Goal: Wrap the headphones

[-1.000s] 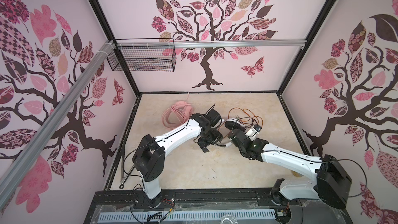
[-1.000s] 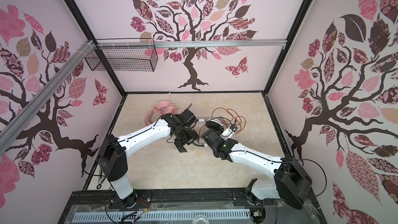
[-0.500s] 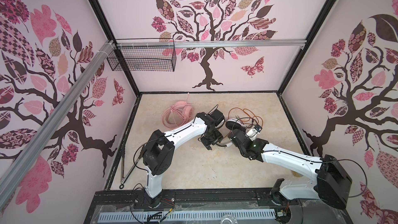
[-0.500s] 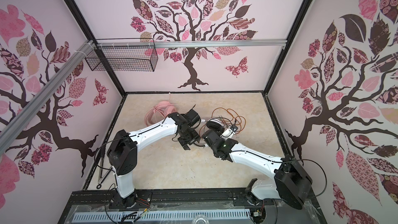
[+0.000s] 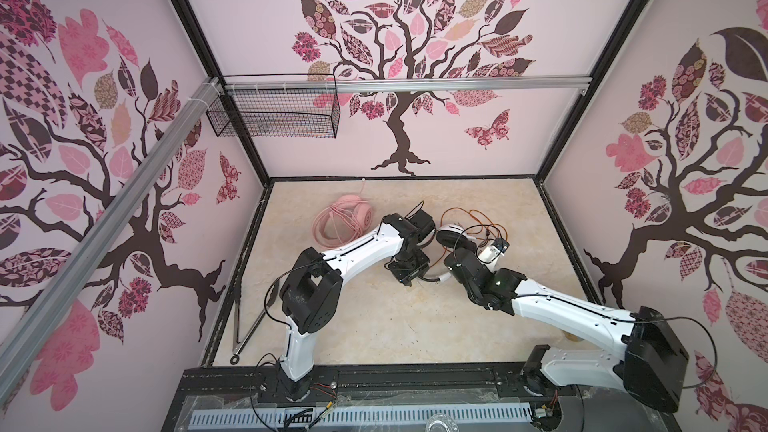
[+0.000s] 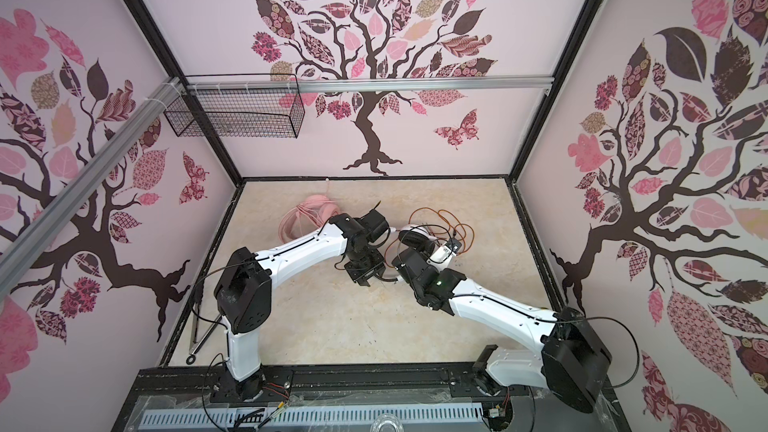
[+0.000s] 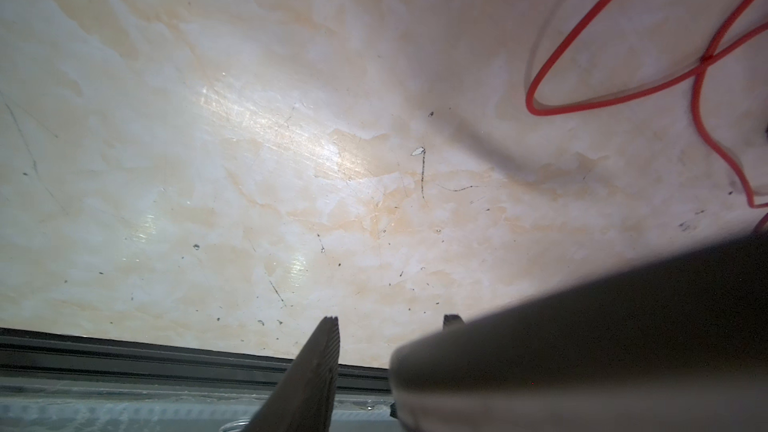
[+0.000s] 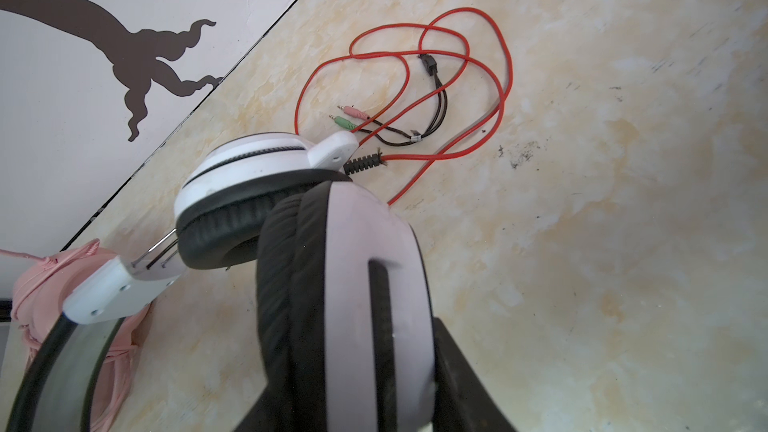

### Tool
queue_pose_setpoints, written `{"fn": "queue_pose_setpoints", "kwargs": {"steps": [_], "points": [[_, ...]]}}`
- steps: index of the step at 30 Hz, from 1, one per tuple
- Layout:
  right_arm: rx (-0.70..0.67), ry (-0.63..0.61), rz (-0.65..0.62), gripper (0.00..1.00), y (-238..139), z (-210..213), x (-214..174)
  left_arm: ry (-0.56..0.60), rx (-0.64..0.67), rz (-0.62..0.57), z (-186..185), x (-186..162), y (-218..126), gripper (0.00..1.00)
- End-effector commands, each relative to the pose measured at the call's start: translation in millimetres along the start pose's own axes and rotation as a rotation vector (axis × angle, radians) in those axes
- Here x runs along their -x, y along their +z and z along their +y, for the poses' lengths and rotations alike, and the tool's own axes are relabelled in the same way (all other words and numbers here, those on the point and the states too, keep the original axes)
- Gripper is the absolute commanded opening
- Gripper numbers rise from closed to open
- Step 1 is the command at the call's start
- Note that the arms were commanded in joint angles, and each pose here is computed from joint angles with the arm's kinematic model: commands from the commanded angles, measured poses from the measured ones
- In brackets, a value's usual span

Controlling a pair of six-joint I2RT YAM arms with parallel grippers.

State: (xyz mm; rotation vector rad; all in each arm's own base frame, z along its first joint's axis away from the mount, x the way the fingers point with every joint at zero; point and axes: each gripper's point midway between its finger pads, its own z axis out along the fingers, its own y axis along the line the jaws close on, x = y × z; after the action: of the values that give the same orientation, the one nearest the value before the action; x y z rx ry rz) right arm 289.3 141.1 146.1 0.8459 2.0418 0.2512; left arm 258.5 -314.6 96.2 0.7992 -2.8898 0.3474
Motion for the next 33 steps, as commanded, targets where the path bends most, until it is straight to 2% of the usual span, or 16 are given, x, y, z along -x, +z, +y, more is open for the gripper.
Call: {"fn": "queue_pose_setpoints", "kwargs": {"steps": [1, 5, 6, 8, 10, 14, 16, 21, 23, 26, 30, 33], "points": [[0.055, 0.052, -0.060, 0.39, -8, 11, 17, 0.018, 0.017, -0.011, -1, 4, -1, 0.33], [0.069, 0.052, -0.050, 0.39, -9, 12, 15, 0.021, 0.026, 0.001, 0, 4, 1, 0.09], [0.074, 0.055, -0.048, 0.39, -9, 12, 15, 0.023, 0.030, 0.008, 1, 4, 3, 0.00], [0.079, 0.058, -0.048, 0.39, -10, 12, 15, 0.027, 0.031, 0.028, 1, 4, 5, 0.00], [0.086, 0.047, -0.050, 0.44, -11, 12, 16, 0.044, 0.014, 0.048, -2, 2, 8, 0.00], [0.139, -0.074, -0.061, 0.74, -16, 21, 21, 0.052, -0.017, 0.045, 2, 8, 6, 0.00], [0.170, -0.140, -0.040, 0.79, -19, 20, 23, 0.058, -0.034, 0.029, 9, 16, -3, 0.00], [0.352, -0.119, 0.118, 0.81, -23, 0, 35, 0.121, -0.087, -0.032, 36, 45, -34, 0.00], [0.387, -0.122, 0.120, 0.81, -30, -13, 49, 0.169, -0.097, -0.042, 47, 52, -45, 0.00], [0.397, -0.206, 0.128, 0.82, -40, -22, 54, 0.241, -0.095, -0.043, 63, 54, -56, 0.00], [0.422, -0.254, 0.216, 0.82, -45, -21, 38, 0.412, -0.045, -0.104, 80, 56, -76, 0.00], [0.459, -0.260, 0.291, 0.82, -43, -16, 22, 0.521, 0.051, -0.172, 103, 60, -94, 0.00]]}}
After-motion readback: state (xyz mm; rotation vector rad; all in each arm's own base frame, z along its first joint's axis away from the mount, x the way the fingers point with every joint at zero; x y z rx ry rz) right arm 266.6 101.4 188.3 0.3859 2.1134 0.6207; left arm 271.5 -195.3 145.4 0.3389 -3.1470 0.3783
